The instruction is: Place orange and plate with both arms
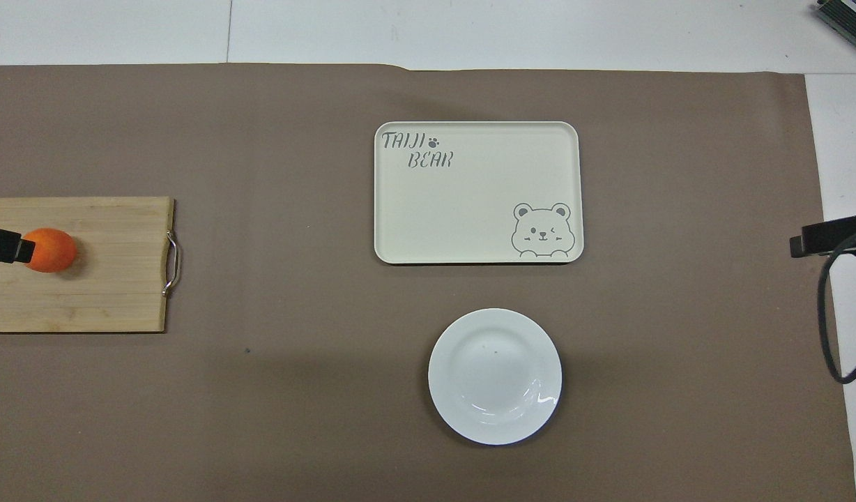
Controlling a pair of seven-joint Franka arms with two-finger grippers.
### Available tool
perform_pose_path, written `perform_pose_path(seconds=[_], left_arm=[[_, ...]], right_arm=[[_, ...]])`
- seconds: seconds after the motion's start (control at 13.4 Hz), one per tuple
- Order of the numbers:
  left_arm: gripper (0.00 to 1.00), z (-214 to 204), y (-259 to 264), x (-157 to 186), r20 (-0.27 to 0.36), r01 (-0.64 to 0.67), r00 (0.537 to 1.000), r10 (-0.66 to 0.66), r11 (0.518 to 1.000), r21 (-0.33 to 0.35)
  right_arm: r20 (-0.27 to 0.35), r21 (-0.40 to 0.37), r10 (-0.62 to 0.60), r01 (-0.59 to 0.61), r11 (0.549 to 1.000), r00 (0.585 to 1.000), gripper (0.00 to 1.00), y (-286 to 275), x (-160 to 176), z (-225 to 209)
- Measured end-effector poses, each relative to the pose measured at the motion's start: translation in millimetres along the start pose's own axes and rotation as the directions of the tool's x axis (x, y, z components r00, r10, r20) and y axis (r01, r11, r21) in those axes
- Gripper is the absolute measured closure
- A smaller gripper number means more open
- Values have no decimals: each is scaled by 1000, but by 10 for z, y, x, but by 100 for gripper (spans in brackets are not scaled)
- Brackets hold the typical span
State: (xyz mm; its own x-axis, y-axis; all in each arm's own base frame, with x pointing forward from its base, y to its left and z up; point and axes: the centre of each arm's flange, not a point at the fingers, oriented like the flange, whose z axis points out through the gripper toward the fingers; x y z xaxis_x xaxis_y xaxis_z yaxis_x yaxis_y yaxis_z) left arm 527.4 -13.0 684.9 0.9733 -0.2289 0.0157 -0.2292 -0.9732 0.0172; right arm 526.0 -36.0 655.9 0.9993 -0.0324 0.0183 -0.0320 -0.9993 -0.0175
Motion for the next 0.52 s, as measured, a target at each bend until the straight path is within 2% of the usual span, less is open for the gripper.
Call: perform_pose_path(seconds=[0.52], left_arm=[[0,33,-261,54,-53,44,998,-44,999,12]], right_arm=[[0,0,0,0,1000,1000,0,0,0,0]])
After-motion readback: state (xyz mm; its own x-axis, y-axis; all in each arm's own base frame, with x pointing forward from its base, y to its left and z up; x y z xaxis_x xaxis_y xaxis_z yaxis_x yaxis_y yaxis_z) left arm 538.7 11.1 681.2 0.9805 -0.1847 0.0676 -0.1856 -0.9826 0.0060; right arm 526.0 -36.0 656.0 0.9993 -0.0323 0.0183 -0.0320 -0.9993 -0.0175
